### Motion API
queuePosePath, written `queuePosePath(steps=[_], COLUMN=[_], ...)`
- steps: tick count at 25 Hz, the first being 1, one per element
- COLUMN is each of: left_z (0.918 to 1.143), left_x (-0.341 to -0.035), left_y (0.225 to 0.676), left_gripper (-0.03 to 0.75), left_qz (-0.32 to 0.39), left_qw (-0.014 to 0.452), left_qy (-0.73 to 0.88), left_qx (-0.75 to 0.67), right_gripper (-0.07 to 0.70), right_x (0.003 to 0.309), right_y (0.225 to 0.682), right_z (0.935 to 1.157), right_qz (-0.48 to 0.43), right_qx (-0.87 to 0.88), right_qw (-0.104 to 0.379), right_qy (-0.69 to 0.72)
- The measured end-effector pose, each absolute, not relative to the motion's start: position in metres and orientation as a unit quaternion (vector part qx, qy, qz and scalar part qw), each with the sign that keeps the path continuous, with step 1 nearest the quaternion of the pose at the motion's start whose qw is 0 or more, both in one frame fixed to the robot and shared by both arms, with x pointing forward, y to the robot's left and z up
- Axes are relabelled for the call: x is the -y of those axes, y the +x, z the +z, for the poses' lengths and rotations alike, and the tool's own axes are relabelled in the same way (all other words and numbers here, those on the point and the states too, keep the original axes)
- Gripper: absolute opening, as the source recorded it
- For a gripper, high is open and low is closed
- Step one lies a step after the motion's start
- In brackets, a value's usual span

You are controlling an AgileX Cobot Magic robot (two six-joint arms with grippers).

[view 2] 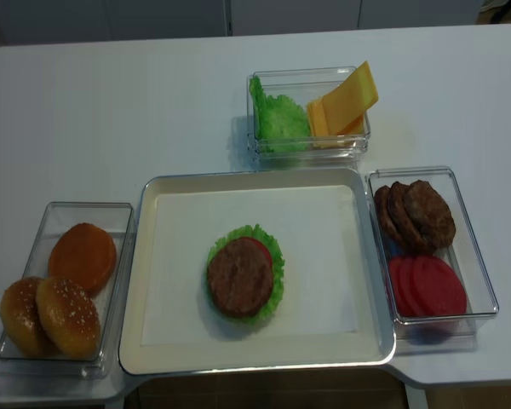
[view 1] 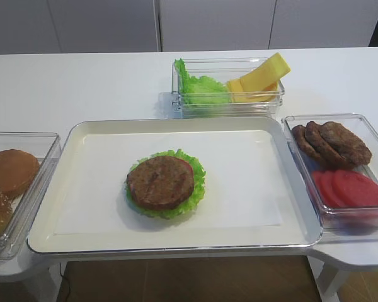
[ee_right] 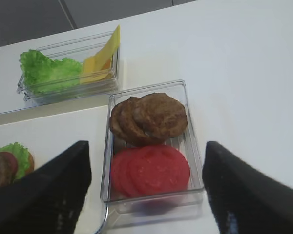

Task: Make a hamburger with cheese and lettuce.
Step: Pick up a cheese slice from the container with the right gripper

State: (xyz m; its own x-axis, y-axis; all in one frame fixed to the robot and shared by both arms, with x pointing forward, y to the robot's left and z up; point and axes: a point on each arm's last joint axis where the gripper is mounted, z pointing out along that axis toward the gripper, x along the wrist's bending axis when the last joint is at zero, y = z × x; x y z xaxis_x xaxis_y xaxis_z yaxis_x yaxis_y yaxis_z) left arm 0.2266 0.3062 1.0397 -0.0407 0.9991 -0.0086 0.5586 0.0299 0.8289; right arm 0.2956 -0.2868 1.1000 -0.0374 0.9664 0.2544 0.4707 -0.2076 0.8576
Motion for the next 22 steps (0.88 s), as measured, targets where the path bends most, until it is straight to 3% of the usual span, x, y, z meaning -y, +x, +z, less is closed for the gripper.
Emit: queuePosePath(steps=[5, 9, 14, 22], left_z=[1.040, 1.040, 1.040, 1.040], left_x=[-0.306, -0.306, -0.306, -0.306], left_y=[0.227, 0.227, 0.227, 0.227], left_gripper=[0.414, 0.414, 0.414, 0.414], left_qz=[0.336, 0.336, 0.336, 0.336], left_qw=[0.328, 0.328, 0.328, 0.328], left_qy=[0.610, 0.610, 0.610, 0.610], left_qx=[-0.638, -0.638, -0.638, -0.638], right_gripper=[0.552, 0.552, 0.552, 0.551], right_x=[0.278, 0.269, 0.256, 0.242], right_y=[0.348, 0.402, 0.479, 0.595], right_z=[1.110, 1.113, 1.104, 1.089], right_qz=[0.436, 0.421, 0.399, 0.388], right_qx=[-0.593, -0.613, -0.637, -0.651], right_qw=[0.258, 0.214, 0.159, 0.128], right_qy=[0.625, 0.634, 0.640, 0.640])
